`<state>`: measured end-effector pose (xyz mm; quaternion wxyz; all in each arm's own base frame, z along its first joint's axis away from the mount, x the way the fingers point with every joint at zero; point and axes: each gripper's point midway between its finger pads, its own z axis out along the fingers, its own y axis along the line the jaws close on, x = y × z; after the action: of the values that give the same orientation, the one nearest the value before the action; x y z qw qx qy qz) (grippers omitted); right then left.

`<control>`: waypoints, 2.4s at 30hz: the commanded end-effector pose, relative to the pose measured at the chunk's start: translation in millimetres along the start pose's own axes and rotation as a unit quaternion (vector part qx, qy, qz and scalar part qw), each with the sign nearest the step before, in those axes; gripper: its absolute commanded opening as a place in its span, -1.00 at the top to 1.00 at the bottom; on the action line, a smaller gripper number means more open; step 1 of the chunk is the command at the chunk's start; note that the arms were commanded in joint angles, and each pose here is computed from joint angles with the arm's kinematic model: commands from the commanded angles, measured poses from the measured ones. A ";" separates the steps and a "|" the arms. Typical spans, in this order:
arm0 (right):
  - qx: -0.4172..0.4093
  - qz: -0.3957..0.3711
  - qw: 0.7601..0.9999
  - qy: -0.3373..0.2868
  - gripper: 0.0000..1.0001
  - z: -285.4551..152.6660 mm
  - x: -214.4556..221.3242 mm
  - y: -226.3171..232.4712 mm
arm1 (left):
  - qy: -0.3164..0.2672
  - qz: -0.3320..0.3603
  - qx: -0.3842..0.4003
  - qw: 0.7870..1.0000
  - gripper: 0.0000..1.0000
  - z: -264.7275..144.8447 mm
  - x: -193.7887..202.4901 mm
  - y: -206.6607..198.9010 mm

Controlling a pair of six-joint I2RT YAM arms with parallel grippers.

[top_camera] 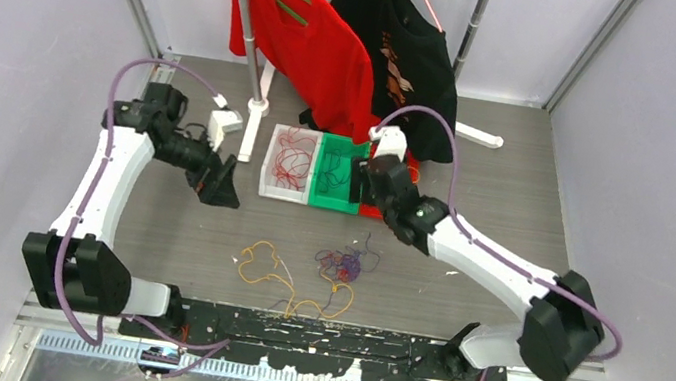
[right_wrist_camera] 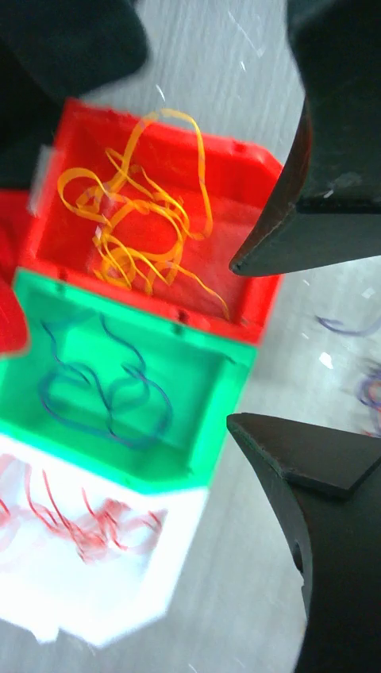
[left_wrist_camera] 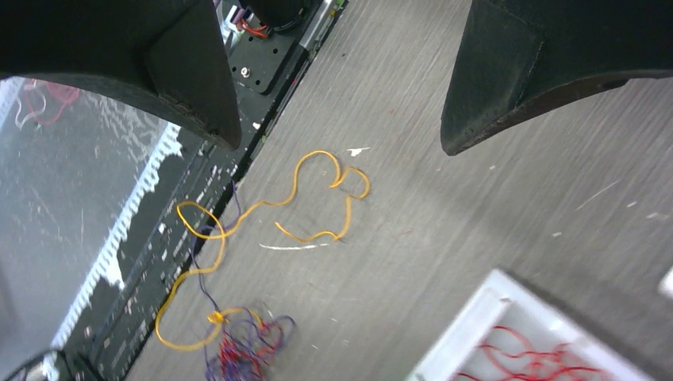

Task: Untangle the cables

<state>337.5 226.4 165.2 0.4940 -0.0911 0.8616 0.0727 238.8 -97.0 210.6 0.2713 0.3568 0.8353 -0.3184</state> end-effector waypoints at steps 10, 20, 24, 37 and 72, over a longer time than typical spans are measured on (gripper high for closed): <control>-0.093 0.112 0.988 0.055 -0.25 -70.6 89.3 9.1 | 0.250 0.156 0.152 0.943 -0.86 94.8 76.5 -76.0; -0.058 0.149 0.987 0.026 -0.07 -94.2 82.9 -19.0 | 0.293 0.201 0.203 0.913 -0.69 146.9 99.8 -104.2; -0.054 0.164 0.985 0.021 -0.01 -99.2 80.5 -23.1 | 0.294 0.226 0.214 0.904 -0.61 159.9 106.8 -113.3; -0.057 0.179 0.982 -0.011 0.33 -119.9 56.5 -32.2 | 0.300 0.285 0.163 0.896 0.55 157.2 106.2 -98.2; -0.462 0.027 0.871 -0.167 -0.90 -182.1 -80.8 127.8 | -0.044 0.244 -0.034 0.968 1.00 -57.1 -117.9 -146.9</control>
<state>208.3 298.2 284.5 0.5016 -0.2306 0.7085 0.4397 188.3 -191.9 351.0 0.3509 0.5406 0.7260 -0.2399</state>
